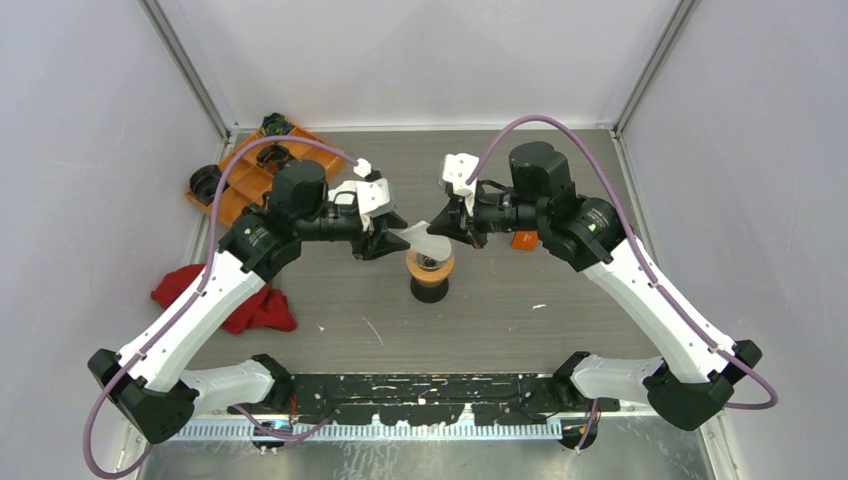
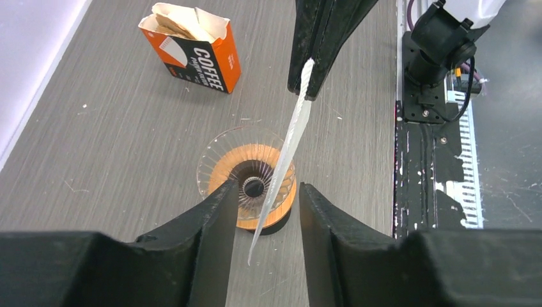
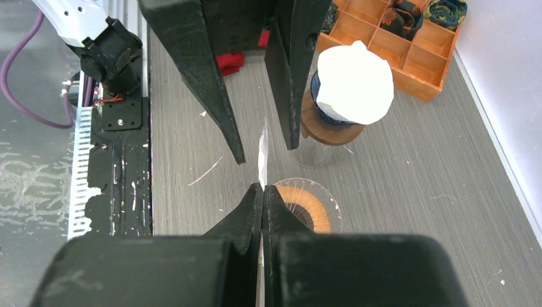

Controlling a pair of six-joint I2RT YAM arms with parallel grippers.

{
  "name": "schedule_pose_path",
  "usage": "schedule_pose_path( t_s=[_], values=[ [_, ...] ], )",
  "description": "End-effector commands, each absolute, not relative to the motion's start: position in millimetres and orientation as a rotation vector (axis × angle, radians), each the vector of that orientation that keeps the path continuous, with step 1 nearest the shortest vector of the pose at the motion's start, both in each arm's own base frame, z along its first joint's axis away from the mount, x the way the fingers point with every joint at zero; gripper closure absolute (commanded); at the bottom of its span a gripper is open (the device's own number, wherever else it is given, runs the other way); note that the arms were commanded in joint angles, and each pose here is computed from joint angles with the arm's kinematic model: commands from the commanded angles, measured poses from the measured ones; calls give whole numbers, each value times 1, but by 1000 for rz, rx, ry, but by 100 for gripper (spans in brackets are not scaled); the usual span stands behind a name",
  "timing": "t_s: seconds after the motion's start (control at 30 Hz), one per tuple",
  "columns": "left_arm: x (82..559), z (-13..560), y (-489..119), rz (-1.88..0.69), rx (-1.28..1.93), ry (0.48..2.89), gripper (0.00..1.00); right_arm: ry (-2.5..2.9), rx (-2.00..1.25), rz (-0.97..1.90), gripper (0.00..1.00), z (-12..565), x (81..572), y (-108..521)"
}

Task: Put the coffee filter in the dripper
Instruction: Place the coffee filter in the coffee dripper.

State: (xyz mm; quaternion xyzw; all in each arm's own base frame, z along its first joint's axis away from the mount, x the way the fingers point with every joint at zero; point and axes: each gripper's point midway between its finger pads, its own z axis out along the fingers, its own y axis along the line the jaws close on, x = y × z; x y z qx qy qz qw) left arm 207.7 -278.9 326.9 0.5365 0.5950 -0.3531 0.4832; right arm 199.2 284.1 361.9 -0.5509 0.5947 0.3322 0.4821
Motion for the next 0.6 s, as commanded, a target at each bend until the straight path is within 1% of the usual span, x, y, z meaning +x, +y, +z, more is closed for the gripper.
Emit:
schedule_pose_path(
  t_s=[0.0,0.1,0.37,0.43,0.57],
  values=[
    [203,337,-286,-867,1355,1326,62,1329,-1363,816,97,389,194,290],
    [201,336,-287,-880,1368,1318,70,1326,-1371,819,97,387,193,291],
    [196,330,-282,-844,1398,1274,99,1322,-1383,816,94,383,191,290],
    [195,327,-280,-829,1399,1264,100,1318,-1385,816,92,382,190,289],
    [196,325,-275,-782,1396,1251,100,1311,-1388,818,83,383,188,288]
  ],
)
